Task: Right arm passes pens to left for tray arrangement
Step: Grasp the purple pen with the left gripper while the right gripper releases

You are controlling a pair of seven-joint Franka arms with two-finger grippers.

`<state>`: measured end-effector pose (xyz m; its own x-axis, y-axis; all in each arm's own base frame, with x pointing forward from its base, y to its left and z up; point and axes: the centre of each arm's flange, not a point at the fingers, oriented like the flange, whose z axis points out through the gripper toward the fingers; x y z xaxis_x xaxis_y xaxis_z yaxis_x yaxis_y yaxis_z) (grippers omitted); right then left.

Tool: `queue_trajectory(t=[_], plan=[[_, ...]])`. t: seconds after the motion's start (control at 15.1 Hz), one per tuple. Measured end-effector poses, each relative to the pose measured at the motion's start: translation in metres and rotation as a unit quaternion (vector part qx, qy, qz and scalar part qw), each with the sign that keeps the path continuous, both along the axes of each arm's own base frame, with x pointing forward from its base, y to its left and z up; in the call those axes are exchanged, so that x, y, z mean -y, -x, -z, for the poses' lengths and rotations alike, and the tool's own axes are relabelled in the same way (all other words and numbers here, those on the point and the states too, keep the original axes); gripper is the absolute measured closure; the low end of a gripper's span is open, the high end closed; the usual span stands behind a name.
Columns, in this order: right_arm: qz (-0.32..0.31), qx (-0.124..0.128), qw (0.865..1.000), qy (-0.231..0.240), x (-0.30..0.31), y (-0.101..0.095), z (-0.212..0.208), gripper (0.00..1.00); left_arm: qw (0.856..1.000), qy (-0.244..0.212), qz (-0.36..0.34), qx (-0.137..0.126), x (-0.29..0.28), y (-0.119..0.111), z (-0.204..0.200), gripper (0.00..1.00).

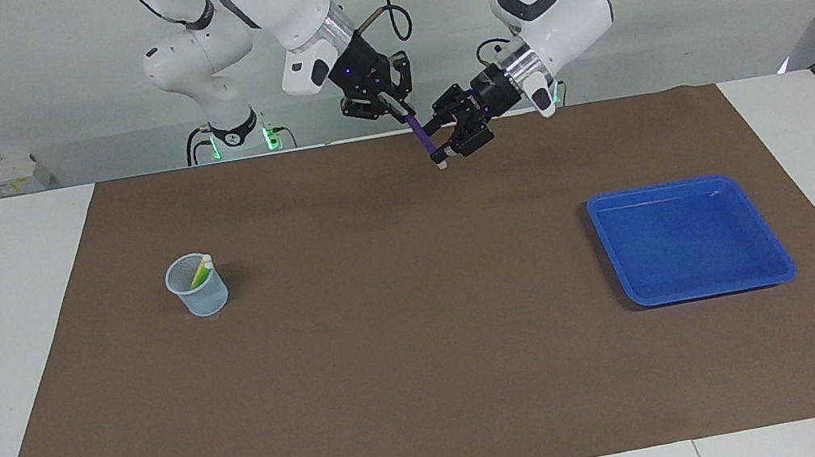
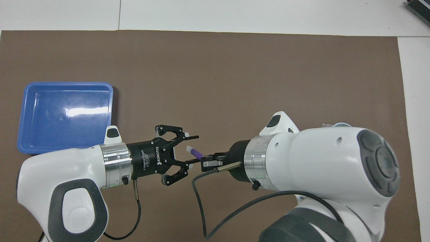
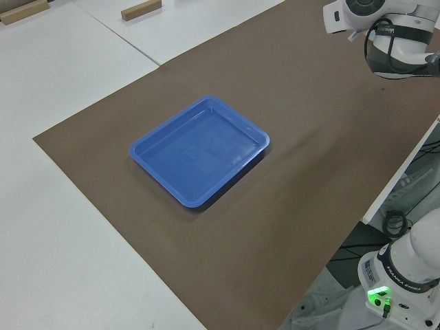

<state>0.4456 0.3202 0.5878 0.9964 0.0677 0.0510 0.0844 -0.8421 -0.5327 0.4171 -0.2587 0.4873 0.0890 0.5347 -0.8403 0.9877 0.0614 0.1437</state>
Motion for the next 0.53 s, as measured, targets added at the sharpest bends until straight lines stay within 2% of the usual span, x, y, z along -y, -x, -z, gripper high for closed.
queue_trajectory(t=[0.07,0.13,0.2,0.33,0.53], plan=[[0.0,0.0,1.0,0.0,0.0001,-0.0002,-0.0001,0.81,1.0,0.0,0.0,0.0,0.0001,0.0,0.0,0.54],[0.001,0.001,1.0,0.0,0.0003,-0.0003,-0.0001,0.81,1.0,0.0,0.0,0.0,0.0001,0.0001,0.0,0.59],[0.001,0.001,1.0,0.0,0.0003,-0.0004,-0.0002,0.81,1.0,0.0,0.0,0.0,0.0,0.0,0.0,0.6],[0.008,0.01,1.0,-0.004,0.0029,-0.0041,-0.0024,0.81,1.0,0.0,0.006,0.002,0.0007,0.0012,0.0012,0.76],[0.014,0.015,1.0,-0.007,0.0056,-0.0073,-0.0037,0.81,1.0,-0.001,0.009,0.005,0.0025,0.0024,0.0007,0.81]])
